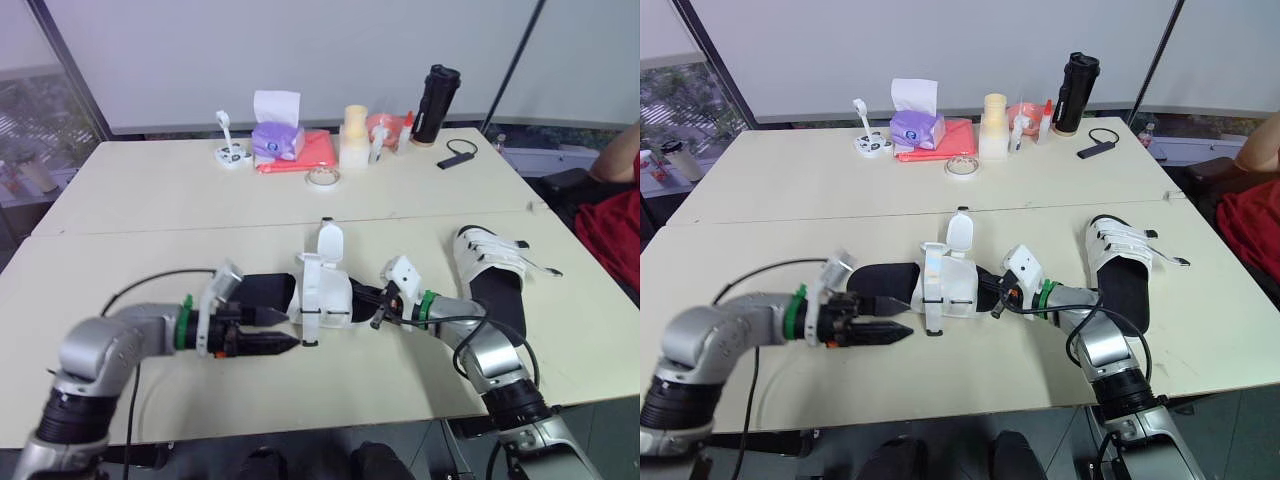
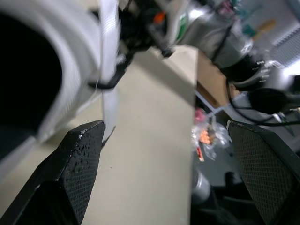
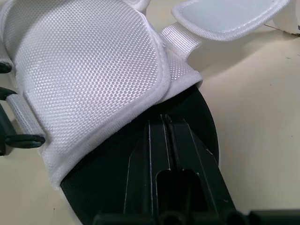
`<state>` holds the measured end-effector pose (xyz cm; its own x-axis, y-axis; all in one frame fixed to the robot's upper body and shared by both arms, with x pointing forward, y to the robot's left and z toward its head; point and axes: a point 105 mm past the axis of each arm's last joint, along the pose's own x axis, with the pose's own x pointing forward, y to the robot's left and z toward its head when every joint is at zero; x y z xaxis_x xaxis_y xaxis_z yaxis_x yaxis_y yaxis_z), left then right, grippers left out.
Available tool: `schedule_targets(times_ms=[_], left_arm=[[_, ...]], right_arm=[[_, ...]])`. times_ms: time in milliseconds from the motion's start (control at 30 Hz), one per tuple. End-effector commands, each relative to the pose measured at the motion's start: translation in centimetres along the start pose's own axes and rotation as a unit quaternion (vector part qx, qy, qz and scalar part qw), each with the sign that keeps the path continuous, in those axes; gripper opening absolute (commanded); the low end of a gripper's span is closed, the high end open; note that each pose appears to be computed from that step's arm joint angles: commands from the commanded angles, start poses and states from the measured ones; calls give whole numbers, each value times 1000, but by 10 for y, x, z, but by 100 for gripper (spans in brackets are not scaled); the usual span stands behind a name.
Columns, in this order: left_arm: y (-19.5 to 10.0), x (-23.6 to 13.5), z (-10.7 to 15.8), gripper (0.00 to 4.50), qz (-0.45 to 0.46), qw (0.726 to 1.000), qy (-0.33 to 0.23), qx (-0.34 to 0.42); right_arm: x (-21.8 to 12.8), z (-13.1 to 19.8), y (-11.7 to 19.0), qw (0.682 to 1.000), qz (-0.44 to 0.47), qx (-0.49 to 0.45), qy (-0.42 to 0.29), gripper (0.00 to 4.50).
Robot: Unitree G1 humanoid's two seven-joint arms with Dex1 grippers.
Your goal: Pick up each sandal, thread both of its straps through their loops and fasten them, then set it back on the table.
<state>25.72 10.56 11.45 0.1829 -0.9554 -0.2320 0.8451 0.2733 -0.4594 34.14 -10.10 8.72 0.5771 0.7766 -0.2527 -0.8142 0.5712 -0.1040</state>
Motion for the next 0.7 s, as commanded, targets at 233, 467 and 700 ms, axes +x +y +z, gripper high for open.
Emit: schedule_targets(times_ms=[233, 467, 700], left_arm=[[15, 12, 2, 433, 20, 999, 10, 43], [16, 16, 5, 433, 10, 999, 4, 37], [13, 27, 5, 433, -9, 999, 8, 35]], right_arm=[[-14, -17, 34, 994, 90, 37, 44, 0], [-16, -16, 38, 994, 86, 41, 48, 0], [-10, -22, 33, 995, 77, 35, 57, 0]])
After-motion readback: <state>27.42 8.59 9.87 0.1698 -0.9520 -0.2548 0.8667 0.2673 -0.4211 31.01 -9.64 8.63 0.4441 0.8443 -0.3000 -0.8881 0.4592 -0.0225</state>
